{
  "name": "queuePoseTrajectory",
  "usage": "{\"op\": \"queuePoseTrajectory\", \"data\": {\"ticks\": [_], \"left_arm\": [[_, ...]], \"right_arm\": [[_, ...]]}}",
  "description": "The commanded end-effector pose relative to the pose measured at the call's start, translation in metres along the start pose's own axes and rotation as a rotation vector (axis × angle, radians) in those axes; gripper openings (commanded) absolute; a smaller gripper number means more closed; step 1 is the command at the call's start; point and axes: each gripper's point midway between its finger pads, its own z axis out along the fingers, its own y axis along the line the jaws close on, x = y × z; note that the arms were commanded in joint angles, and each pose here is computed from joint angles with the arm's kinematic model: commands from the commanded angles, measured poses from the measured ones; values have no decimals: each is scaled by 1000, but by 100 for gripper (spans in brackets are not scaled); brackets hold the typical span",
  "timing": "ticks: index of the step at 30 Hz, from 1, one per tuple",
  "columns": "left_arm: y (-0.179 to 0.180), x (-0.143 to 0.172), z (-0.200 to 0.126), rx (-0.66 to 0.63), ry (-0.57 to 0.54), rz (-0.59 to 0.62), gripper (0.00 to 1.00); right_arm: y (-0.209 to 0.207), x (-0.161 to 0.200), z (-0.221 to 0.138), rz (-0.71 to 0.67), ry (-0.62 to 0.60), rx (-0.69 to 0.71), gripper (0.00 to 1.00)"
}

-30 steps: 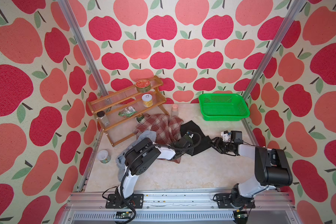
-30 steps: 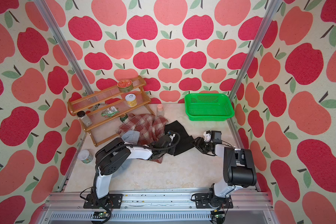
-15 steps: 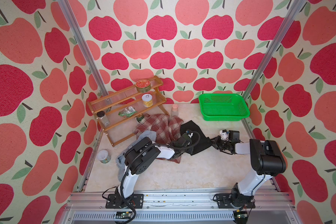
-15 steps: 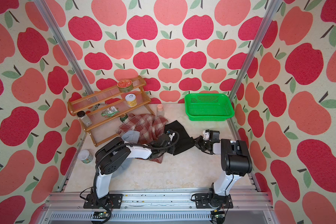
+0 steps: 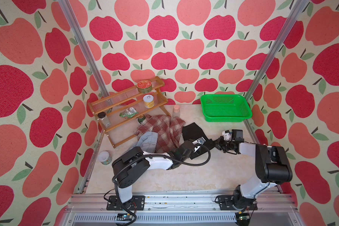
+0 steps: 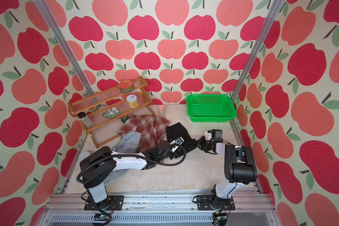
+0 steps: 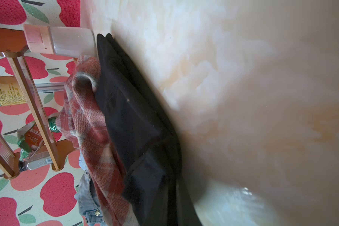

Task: Roll up the skirts
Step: Roll the skirt at the center of the board.

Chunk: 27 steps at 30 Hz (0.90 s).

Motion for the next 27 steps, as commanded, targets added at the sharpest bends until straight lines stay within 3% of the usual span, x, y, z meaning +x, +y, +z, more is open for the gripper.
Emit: {"op": "queuePoseTrajectory", "data": {"ticks": [1, 2, 3, 15, 27], "left_arm": [[-28, -8, -7, 36, -48, 286, 58], [-41, -8, -7, 65, -53, 318, 59], [-50, -6, -7, 86, -59, 340, 75], [-85, 26, 21, 180, 33, 383, 77], [-70, 62, 49, 124, 191, 358, 75]], "right_arm": [[8, 3, -6, -25, 21, 13, 9], [10, 2, -8, -28, 21, 15, 9], [11, 1, -9, -32, 21, 16, 9], [14, -1, -13, -44, 25, 31, 10], [15, -1, -14, -45, 17, 11, 10]]}}
